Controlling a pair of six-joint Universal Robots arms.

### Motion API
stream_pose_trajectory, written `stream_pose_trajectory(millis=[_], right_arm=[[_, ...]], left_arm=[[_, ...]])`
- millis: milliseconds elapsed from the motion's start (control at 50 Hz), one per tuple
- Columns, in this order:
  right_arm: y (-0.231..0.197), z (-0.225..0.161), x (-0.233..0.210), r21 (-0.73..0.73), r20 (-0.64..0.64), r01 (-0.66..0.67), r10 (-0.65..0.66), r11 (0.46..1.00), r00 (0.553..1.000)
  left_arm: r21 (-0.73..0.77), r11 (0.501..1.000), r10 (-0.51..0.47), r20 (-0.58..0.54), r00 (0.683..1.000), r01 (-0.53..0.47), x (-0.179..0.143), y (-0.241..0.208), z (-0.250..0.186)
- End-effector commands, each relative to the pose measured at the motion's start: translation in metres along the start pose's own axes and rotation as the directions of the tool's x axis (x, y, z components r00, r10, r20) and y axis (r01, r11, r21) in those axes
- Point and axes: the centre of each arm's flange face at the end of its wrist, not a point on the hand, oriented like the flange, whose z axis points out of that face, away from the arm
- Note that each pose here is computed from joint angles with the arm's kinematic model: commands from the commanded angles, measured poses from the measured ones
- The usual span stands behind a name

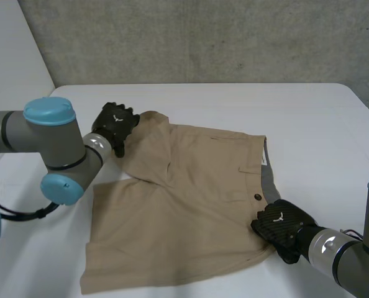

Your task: Fold the shorts.

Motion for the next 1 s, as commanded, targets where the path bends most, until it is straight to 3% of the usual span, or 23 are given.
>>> stream_pose_trajectory(millis=[20,140,460,620,860,1000], right_arm=[[0.000,0.001,0.001,0.002,-0.003,0.000,0.000,1.000,1.000],[0.000,0.001,0.002,0.002,-0.005,0.001,-0.001,1.000,1.000],[0.005,0.004,0.006,-0.012,-0.009,-0.009,0.009,1.000,1.000],[0.004,0.004,0.006,-0.011,-0.009,-0.008,0.008,1.000,1.000],[0.004,0.003,0.005,-0.013,-0.007,-0.009,0.009,1.000,1.000],[0.005,0.003,0.004,-0.013,-0.001,-0.010,0.010,1.000,1.000]], left_arm=[[-0.024,1.000,-0.004,-0.055,0.999,0.002,0.015,0.014,0.016],[-0.035,0.999,-0.016,-0.134,0.991,0.011,0.029,0.022,0.019],[-0.052,0.999,-0.017,-0.151,0.988,0.009,0.033,0.031,0.025],[-0.091,0.996,-0.012,-0.098,0.995,0.003,0.025,0.034,0.025],[-0.289,0.957,0.055,0.155,0.986,-0.007,-0.005,0.040,0.002],[-0.328,0.945,0.054,0.153,0.987,-0.001,0.000,0.040,-0.020]])
